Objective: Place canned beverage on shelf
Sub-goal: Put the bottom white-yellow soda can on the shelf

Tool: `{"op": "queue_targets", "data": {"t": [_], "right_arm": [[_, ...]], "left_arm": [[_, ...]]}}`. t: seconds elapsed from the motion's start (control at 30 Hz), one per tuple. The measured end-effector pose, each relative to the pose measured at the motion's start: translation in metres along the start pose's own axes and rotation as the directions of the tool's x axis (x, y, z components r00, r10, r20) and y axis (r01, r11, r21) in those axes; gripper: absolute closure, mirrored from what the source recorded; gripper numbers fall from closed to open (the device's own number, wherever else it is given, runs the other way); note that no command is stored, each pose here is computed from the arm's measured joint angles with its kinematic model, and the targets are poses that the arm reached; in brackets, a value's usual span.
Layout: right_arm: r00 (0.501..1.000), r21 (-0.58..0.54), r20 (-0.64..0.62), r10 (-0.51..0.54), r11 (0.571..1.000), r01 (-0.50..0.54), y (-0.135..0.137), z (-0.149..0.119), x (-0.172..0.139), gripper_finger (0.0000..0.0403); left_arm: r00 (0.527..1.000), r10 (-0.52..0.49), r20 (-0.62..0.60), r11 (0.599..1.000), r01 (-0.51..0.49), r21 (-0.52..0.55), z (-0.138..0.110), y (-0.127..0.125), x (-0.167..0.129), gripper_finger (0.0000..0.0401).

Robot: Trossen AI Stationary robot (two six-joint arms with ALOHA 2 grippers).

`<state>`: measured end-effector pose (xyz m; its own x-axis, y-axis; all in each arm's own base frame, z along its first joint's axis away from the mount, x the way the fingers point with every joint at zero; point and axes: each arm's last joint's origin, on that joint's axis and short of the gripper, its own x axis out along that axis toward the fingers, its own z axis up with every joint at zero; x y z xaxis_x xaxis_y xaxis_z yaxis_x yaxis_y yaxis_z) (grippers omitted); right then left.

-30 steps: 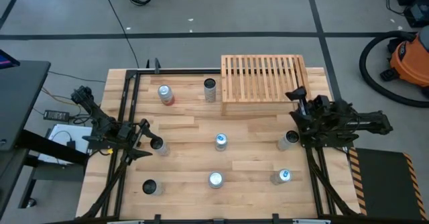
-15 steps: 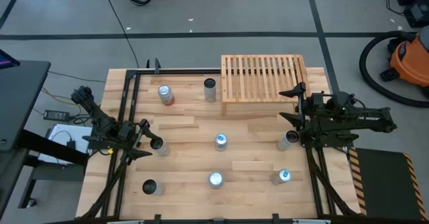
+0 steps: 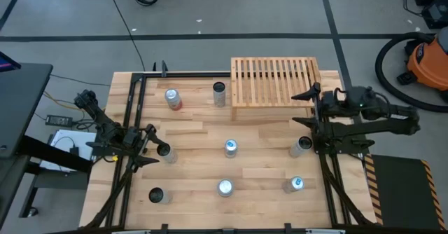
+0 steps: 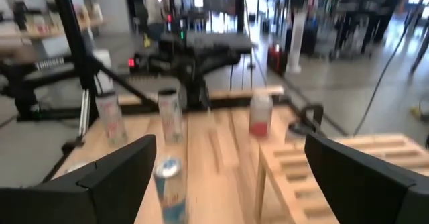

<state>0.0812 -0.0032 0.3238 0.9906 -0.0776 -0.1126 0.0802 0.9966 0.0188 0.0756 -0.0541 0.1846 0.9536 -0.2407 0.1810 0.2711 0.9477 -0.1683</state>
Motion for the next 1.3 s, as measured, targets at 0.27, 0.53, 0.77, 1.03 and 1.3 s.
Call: {"op": "queue_targets", "data": {"t": [0.27, 0.53, 0.77, 1.03, 1.3], "right_arm": [[0.976, 0.022, -0.211, 0.049, 0.999, -0.046, 0.002, 0.007, -0.003, 0.0011], [0.967, 0.045, -0.211, 0.143, 0.990, -0.136, 0.004, 0.011, -0.004, 0.0011], [0.931, 0.011, -0.299, 0.212, 0.976, -0.218, 0.007, 0.004, 0.000, 0.0011], [0.856, 0.005, -0.468, 0.221, 0.969, -0.247, 0.007, -0.011, 0.001, 0.0012], [0.797, -0.020, -0.552, 0.245, 0.952, -0.306, 0.008, -0.019, 0.002, 0.0012]], "left_arm": [[1.000, 0.000, 0.000, 1.000, 0.000, 0.006, 0.000, 0.000, 0.000, 0.0086], [1.000, 0.000, -0.006, 1.000, 0.000, 0.014, -0.001, 0.000, 0.000, 0.0086], [1.000, 0.001, -0.021, 1.000, -0.001, 0.023, -0.002, 0.000, 0.000, 0.0086], [1.000, 0.002, -0.025, 1.000, -0.001, 0.025, -0.003, 0.000, 0.000, 0.0086], [0.999, 0.003, -0.039, 0.999, -0.002, 0.033, -0.004, 0.000, 0.000, 0.0086]]}}
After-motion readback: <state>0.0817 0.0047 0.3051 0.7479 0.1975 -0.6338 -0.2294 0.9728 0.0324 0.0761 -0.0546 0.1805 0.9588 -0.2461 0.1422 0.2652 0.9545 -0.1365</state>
